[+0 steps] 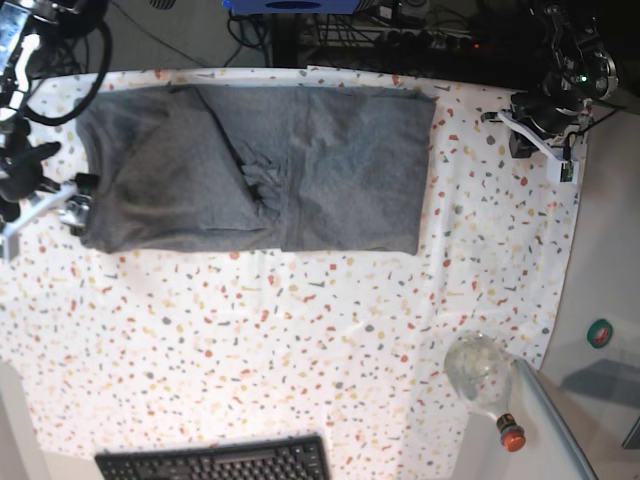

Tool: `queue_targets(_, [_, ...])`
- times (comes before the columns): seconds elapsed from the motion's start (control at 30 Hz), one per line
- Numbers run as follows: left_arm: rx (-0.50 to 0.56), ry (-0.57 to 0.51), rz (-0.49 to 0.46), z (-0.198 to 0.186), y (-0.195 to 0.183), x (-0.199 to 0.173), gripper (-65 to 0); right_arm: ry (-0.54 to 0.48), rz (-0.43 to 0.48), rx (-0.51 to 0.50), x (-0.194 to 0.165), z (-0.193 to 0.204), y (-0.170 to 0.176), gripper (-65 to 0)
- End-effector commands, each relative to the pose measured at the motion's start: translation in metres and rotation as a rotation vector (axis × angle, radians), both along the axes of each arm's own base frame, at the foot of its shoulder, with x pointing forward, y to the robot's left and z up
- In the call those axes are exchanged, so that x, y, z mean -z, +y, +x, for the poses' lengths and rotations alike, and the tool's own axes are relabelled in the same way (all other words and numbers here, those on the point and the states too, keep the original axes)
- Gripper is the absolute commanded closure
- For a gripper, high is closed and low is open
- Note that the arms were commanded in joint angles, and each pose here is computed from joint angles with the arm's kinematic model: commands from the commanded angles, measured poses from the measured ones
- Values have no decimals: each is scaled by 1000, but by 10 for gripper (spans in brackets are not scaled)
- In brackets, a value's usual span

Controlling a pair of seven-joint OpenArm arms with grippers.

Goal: Layout the t-shirt on the table in an organized manner, then fold the t-shirt properly

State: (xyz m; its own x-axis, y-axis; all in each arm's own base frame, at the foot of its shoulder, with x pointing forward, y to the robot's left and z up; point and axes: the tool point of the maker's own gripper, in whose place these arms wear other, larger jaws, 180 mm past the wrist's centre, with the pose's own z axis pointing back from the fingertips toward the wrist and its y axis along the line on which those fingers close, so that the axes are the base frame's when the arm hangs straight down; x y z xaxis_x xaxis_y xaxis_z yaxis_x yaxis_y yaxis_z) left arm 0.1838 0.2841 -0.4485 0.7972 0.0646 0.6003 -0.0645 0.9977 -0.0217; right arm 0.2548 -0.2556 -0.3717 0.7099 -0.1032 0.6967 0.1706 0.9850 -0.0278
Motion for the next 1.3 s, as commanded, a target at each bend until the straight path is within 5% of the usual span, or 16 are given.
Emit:
queue_targets(0.0, [15,-36,17,8,4,-10,0,-27,-67,11,-6,5,-5,-650])
queue_targets(0.17, [62,-35,0,15,-13,-7,0,-75,-350,115,3,4,-20,-650])
queue_targets(0.27, [60,-36,-4,15,-14,-7,0,-151,-403,152,1,8,-19,-650])
queue_targets(0.67, [51,-29,1,13,-9,-6,0,-257,-164,205,8,6,-15,-650])
queue_targets(1.13, [56,-34,-3,16,-12,-6,0,-278,-145,205,3,7,-20,-650])
queue_targets(1.27, [54,-34,-3,16,-12,-6,0,-272,-143,138,4,12,-16,-650])
